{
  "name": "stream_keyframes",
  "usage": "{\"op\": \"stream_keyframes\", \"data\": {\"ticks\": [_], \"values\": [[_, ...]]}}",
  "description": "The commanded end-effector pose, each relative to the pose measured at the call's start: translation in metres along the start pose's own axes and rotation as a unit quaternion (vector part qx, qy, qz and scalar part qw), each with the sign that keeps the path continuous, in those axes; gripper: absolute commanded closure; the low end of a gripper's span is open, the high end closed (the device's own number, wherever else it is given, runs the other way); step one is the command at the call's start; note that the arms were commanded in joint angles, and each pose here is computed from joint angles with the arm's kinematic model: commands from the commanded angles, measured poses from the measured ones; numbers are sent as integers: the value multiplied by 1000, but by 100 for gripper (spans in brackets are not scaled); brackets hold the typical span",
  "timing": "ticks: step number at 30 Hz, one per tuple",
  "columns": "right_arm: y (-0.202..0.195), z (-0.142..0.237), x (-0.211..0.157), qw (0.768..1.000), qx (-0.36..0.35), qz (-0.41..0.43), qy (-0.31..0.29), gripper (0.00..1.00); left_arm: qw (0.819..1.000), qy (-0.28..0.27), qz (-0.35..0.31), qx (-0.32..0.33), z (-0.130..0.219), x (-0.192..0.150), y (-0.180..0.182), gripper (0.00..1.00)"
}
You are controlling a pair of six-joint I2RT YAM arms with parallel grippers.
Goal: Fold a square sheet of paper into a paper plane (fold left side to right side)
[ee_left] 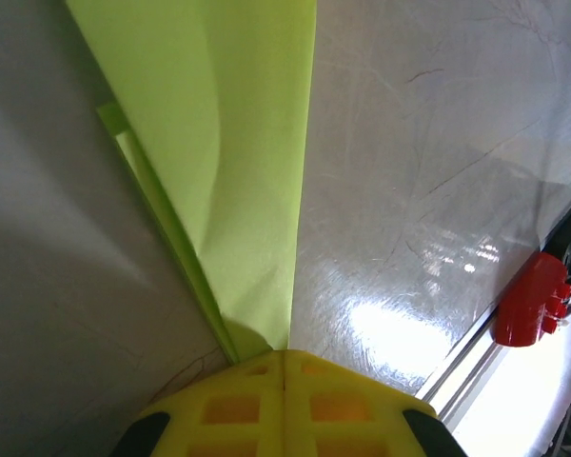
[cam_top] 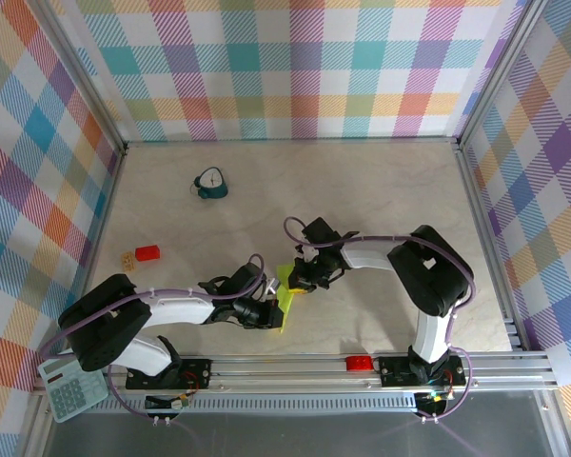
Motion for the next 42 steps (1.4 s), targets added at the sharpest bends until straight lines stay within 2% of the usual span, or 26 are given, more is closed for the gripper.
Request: {"op": "stream_keyframes", "data": {"ticks": [1, 7, 21, 32, 42], "values": [[5, 16, -6, 1000, 5, 6, -29, 100, 998, 39, 12, 55, -1, -18, 13, 100], [2, 17, -23, 999, 15, 20, -26, 100, 997, 36, 10, 63, 2, -20, 14, 100], [10, -17, -44, 999, 6, 42, 7, 100, 996, 45, 6, 77, 3, -21, 15, 100], [0, -28, -41, 998, -38, 41, -5, 100, 995, 55, 12, 85, 1, -25, 19, 100], [-3, -21, -29, 997, -65, 41, -33, 100, 993, 67, 18, 94, -1, -32, 24, 100]]}}
Point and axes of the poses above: each hand's point on the last joint's axis, 136 mm out from that joint toward the fingers, its own z axis back along the fingers, its own y axis along the line the jaws close on, x = y × z, the point moved 10 cm from there along z, back along the fingers, and after that the axes turned 15 degrees about -z, right-handed, at the moved point
